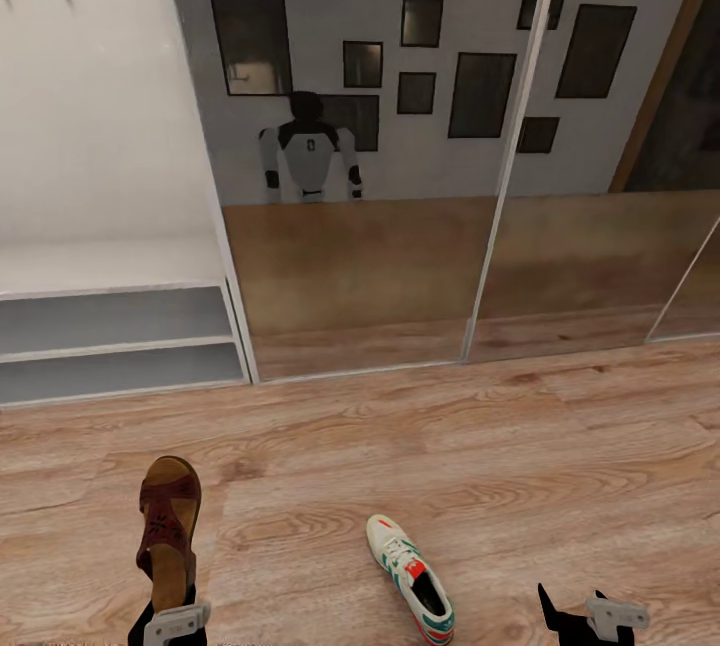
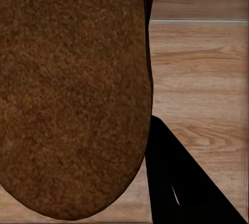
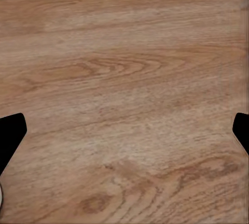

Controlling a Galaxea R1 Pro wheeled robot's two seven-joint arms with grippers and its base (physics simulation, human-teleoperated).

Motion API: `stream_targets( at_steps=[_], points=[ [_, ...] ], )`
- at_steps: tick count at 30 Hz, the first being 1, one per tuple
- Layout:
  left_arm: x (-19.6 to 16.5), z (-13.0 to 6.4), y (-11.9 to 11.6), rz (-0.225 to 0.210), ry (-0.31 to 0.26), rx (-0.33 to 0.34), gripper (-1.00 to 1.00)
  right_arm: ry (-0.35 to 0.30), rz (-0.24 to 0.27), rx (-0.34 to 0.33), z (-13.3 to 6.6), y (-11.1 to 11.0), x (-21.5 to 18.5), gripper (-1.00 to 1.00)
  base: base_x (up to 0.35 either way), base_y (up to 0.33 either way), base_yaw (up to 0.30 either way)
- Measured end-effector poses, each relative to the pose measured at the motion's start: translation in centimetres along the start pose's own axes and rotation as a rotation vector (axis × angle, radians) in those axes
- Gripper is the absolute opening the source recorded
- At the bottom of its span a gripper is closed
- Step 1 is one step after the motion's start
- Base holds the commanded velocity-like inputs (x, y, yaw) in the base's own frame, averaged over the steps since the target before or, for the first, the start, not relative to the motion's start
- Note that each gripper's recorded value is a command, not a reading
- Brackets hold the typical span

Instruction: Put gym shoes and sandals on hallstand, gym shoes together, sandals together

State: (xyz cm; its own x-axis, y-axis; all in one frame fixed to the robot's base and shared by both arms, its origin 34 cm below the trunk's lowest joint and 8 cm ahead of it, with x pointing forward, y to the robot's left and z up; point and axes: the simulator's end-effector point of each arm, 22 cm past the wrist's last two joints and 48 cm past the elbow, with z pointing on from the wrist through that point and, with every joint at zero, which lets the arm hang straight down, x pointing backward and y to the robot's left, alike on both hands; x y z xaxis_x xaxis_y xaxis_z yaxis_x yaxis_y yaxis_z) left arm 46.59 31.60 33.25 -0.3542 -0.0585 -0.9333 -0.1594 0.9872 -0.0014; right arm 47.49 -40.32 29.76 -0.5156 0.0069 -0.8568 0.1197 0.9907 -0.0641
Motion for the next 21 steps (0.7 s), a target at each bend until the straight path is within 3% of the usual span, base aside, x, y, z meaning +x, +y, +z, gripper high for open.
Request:
stream_targets(
  at_steps=[5, 21],
  points=[
    [-0.09, 0.03, 0.10, 0.000, -0.002, -0.002, -1.00, 0.000, 0.000, 0.000, 0.00, 0.01, 0.00, 1.00, 0.013, -0.160, 0.236],
    [-0.11, 0.04, 0.12, 0.001, -0.003, -0.001, -1.00, 0.001, 0.000, 0.000, 0.00, 0.01, 0.01, 1.00, 0.002, -0.010, 0.276]
  ],
)
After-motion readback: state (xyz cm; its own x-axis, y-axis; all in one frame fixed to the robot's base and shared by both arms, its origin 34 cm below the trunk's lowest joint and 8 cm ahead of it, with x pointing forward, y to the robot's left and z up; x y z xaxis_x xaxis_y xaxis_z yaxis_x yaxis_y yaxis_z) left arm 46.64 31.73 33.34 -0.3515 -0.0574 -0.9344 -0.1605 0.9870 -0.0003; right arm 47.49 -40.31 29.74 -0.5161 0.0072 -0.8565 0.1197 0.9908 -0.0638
